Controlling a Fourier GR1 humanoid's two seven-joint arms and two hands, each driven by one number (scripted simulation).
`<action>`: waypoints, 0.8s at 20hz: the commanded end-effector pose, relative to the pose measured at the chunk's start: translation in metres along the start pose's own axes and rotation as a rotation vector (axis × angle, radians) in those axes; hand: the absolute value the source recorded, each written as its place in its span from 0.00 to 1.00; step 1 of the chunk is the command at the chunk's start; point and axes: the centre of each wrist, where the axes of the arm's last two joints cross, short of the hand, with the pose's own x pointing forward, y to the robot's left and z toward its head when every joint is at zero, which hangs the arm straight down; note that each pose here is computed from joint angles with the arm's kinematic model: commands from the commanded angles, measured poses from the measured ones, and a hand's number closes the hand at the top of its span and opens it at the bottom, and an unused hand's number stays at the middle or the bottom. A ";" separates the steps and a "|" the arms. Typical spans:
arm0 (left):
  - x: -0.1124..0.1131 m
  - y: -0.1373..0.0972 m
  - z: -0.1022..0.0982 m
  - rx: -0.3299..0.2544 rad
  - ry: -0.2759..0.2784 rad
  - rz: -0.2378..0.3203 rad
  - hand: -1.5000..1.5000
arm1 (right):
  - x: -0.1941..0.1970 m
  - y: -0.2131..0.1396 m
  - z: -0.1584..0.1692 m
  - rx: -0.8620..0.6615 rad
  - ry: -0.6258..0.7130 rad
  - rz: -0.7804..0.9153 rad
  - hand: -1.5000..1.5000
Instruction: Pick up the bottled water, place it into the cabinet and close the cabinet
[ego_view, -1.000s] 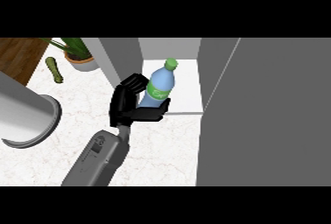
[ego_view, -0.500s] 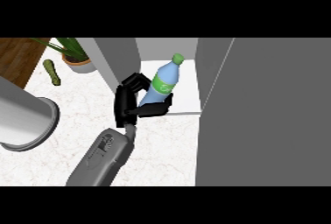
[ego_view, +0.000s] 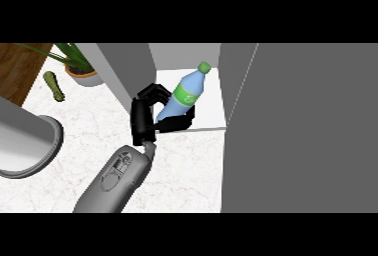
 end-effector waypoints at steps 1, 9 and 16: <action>0.040 -0.013 -0.059 -0.066 -0.087 -0.096 1.00 | -0.005 0.003 -0.005 0.011 0.012 -0.015 0.00; 0.020 0.017 -0.071 0.020 -0.111 -0.296 1.00 | -0.004 0.000 -0.003 0.006 -0.010 -0.012 0.00; 0.012 0.017 -0.092 0.029 -0.088 -0.353 0.00 | -0.011 -0.002 -0.004 -0.005 0.001 -0.008 0.00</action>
